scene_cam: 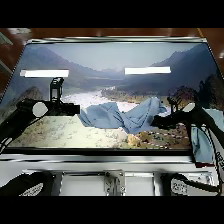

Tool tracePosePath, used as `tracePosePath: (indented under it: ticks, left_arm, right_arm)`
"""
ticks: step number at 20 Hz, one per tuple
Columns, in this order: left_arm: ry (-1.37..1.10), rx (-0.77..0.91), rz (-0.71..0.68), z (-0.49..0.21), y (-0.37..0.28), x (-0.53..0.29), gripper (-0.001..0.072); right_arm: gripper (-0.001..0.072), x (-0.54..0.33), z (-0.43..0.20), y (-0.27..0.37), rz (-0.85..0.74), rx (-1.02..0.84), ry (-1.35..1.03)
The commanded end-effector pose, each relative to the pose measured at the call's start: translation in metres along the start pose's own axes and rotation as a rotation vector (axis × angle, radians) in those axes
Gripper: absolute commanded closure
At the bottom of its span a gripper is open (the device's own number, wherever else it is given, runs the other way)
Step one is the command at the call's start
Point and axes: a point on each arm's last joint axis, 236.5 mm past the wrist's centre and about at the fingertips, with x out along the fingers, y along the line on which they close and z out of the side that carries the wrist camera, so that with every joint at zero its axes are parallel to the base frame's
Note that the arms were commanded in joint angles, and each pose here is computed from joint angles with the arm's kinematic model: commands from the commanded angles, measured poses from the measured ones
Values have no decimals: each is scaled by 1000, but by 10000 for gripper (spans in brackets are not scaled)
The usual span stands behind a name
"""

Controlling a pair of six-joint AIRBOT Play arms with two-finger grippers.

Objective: Fold the shirts.

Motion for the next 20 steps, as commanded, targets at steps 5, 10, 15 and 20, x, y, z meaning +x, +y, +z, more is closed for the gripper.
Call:
tracePosePath:
  ticks: [5, 10, 15, 20]
  left_arm:
    - [-41, 42, 50, 22, 11, -18, 672]
    - [-410, 195, 208, 131, 21, -195, 672]
    - [-1018, 197, 183, 145, -16, -462, 672]
    - [-932, 186, 204, 69, -4, -481, 672]
  right_arm:
    - [648, -79, 24, 47, -62, -276, -98]
    - [648, -309, 61, 108, -306, -519, -680]
    - [648, -533, -10, 163, -412, -459, -1329]
    - [648, -543, -47, 169, -328, -377, -1349]
